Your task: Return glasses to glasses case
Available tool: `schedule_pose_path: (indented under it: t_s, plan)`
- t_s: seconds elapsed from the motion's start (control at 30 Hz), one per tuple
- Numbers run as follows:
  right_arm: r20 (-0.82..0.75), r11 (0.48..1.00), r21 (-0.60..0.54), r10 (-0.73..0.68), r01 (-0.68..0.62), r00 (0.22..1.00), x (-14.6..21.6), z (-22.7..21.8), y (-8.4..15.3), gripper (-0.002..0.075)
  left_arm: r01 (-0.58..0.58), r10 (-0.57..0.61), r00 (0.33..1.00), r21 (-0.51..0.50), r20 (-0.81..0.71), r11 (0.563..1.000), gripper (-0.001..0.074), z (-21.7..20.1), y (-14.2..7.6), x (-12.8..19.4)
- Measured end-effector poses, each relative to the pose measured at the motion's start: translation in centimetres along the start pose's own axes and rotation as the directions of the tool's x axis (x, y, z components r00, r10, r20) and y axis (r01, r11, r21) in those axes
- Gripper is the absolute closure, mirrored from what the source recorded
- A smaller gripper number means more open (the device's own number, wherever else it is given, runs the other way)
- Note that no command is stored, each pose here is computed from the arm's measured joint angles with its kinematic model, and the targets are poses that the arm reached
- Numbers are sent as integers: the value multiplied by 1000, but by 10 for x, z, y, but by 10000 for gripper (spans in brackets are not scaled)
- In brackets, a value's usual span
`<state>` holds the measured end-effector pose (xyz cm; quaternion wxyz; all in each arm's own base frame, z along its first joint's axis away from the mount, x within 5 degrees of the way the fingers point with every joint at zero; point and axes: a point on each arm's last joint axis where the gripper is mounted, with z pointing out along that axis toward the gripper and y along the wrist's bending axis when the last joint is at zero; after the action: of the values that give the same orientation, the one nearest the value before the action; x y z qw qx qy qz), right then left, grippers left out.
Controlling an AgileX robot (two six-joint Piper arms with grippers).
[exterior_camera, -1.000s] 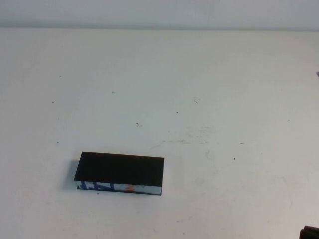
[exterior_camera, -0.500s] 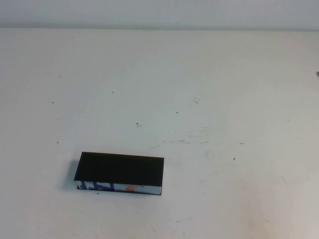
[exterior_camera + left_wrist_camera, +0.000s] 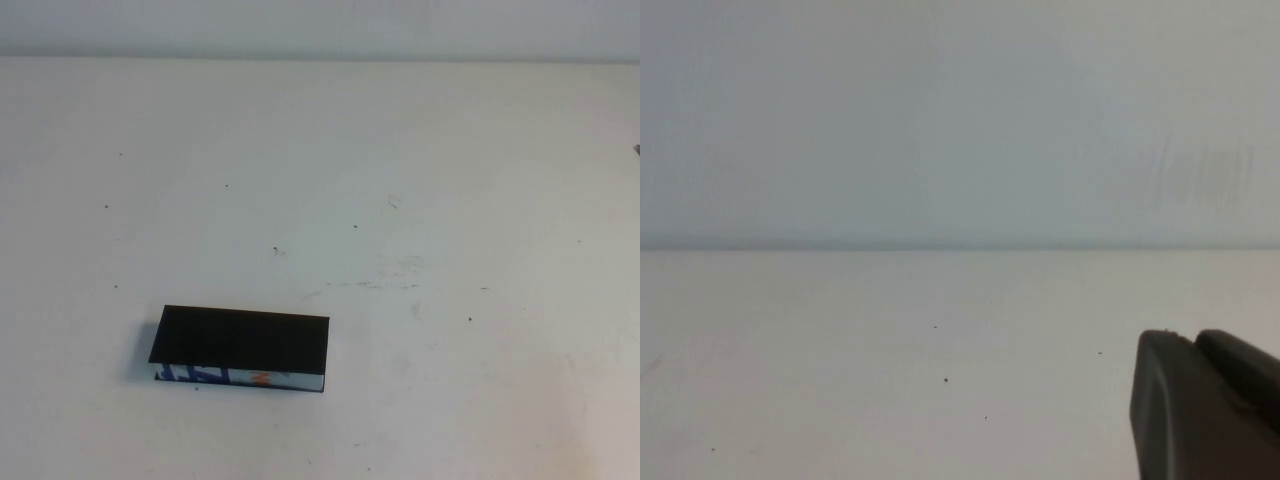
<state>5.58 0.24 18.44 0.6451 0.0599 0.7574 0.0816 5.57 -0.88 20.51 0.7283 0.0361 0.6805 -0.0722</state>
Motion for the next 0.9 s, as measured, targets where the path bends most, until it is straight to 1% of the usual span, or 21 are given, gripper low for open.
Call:
schedule_pose_path:
  t_s: [0.1, 0.2, 0.27, 0.37, 0.9]
  plan:
    - [-7, 1000, 2, -2, 2, 1000, 1, 0, 0, 739, 2, -2, 1000, 0, 0, 1000, 736, 0, 0, 0]
    - [-59, 998, 0, -55, 56, 997, 5, 0, 0, 739, 2, -2, 1000, -6, 2, 1000, 736, 0, 1, 0]
    - [-97, 992, -26, -123, 121, 988, 9, 0, 1, 739, 0, 0, 1000, -6, 2, 1000, 736, 0, 1, 0]
    - [-119, 986, -54, -162, 156, 980, 11, -1, 3, 739, 0, 0, 1000, -6, 0, 1000, 736, 0, 1, 0]
    - [-120, 984, -66, -172, 165, 978, 12, -1, 4, 739, -2, 2, 1000, -6, 0, 1000, 736, 0, 1, 0]
